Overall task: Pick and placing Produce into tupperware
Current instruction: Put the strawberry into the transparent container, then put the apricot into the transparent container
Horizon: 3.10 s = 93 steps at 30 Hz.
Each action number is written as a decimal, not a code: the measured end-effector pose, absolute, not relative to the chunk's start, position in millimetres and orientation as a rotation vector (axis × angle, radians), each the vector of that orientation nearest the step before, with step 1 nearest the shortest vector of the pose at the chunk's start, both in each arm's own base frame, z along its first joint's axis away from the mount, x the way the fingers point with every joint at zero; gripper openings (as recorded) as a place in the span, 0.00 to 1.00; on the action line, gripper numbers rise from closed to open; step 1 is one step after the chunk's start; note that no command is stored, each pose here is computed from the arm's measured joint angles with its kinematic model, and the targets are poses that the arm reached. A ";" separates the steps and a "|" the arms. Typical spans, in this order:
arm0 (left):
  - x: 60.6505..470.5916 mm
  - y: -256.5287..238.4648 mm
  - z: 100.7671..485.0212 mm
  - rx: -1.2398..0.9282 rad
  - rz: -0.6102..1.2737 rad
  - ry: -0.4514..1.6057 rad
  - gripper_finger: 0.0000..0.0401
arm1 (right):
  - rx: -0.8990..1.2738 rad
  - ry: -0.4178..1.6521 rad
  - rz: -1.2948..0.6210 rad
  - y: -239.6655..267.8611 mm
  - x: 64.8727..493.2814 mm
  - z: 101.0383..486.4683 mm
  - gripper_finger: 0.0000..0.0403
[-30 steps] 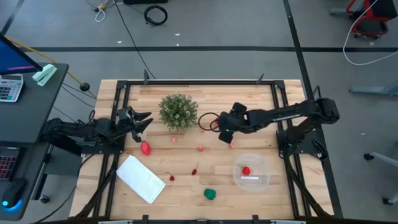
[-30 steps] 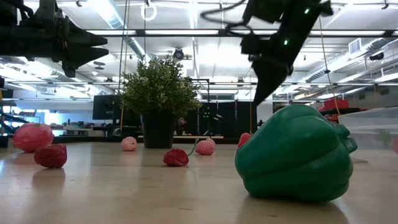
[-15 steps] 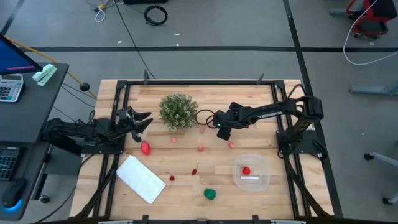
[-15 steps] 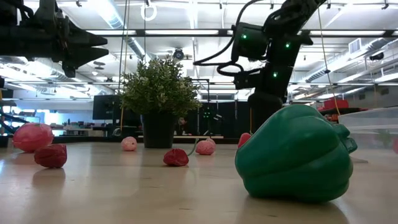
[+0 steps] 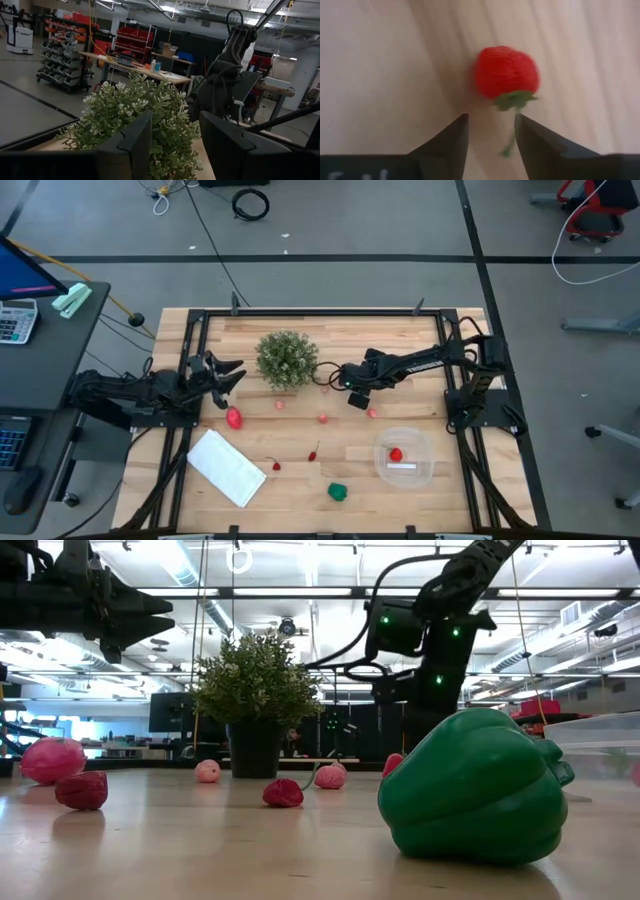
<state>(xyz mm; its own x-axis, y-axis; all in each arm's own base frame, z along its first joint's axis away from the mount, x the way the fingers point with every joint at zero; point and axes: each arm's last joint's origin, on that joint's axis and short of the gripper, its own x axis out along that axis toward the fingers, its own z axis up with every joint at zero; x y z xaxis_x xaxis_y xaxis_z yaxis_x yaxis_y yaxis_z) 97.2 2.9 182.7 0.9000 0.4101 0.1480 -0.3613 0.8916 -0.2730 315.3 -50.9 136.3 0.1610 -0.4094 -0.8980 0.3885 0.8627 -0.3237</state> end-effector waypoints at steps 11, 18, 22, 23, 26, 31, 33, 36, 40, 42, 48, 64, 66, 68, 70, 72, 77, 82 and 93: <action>97.2 2.9 182.7 -0.241 0.403 -0.205 0.43 | -0.031 1.232 -0.616 -48.4 314.4 148.5 0.03; 97.2 2.9 182.7 -0.241 0.403 -0.205 0.43 | -0.039 1.164 -0.610 -29.5 304.3 178.8 0.01; 97.3 2.9 182.4 -0.245 0.403 -0.203 0.43 | 0.020 1.116 -0.622 -5.4 285.6 206.6 0.01; 97.3 2.9 182.4 -0.244 0.403 -0.202 0.43 | 0.051 1.090 -0.619 3.4 281.2 213.4 0.01; 97.4 2.9 182.0 -0.250 0.403 -0.199 0.43 | 0.135 1.034 -0.553 35.7 268.8 228.2 0.01; 97.4 2.8 181.6 -0.284 0.399 -0.203 0.43 | 0.228 1.003 -0.374 99.5 244.9 238.8 0.01; 97.4 2.8 181.6 -0.313 0.396 -0.209 0.43 | 0.278 0.993 -0.320 124.7 231.3 241.4 0.00; 97.5 2.8 181.3 -0.343 0.393 -0.212 0.43 | 0.351 0.998 -0.293 154.9 209.3 241.3 0.00; 97.5 2.8 180.9 -0.350 0.393 -0.210 0.43 | 0.383 1.092 -0.392 173.9 181.2 230.5 0.00; 97.5 2.8 180.9 -0.350 0.393 -0.210 0.43 | 0.379 1.140 -0.470 176.1 170.4 225.6 0.00; 97.5 2.8 180.9 -0.351 0.393 -0.210 0.43 | 0.412 1.161 -0.598 173.5 169.1 218.5 0.04; 97.5 2.8 180.9 -0.351 0.393 -0.210 0.43 | 0.195 1.072 -0.650 125.6 219.3 213.2 0.30; 97.5 2.8 180.9 -0.351 0.394 -0.210 0.43 | 0.190 1.080 -0.634 115.8 228.8 213.1 0.33; 97.5 2.8 180.9 -0.350 0.394 -0.210 0.43 | 0.192 1.079 -0.602 106.9 239.8 212.4 0.37; 97.6 2.8 180.8 -0.350 0.394 -0.208 0.43 | 0.179 1.069 -0.549 98.4 250.3 213.2 0.41; 97.6 2.8 180.3 -0.348 0.394 -0.202 0.43 | 0.165 1.035 -0.510 89.5 260.9 214.9 0.45; 97.6 2.8 180.3 -0.348 0.395 -0.203 0.43 | 0.298 1.072 -0.471 64.4 275.1 213.4 0.51; 97.7 2.8 179.5 -0.345 0.396 -0.195 0.43 | 0.369 1.110 -0.575 47.8 281.7 200.8 0.52; 97.8 2.8 179.0 -0.344 0.397 -0.189 0.43 | 0.389 1.261 -0.626 45.3 294.2 158.8 0.51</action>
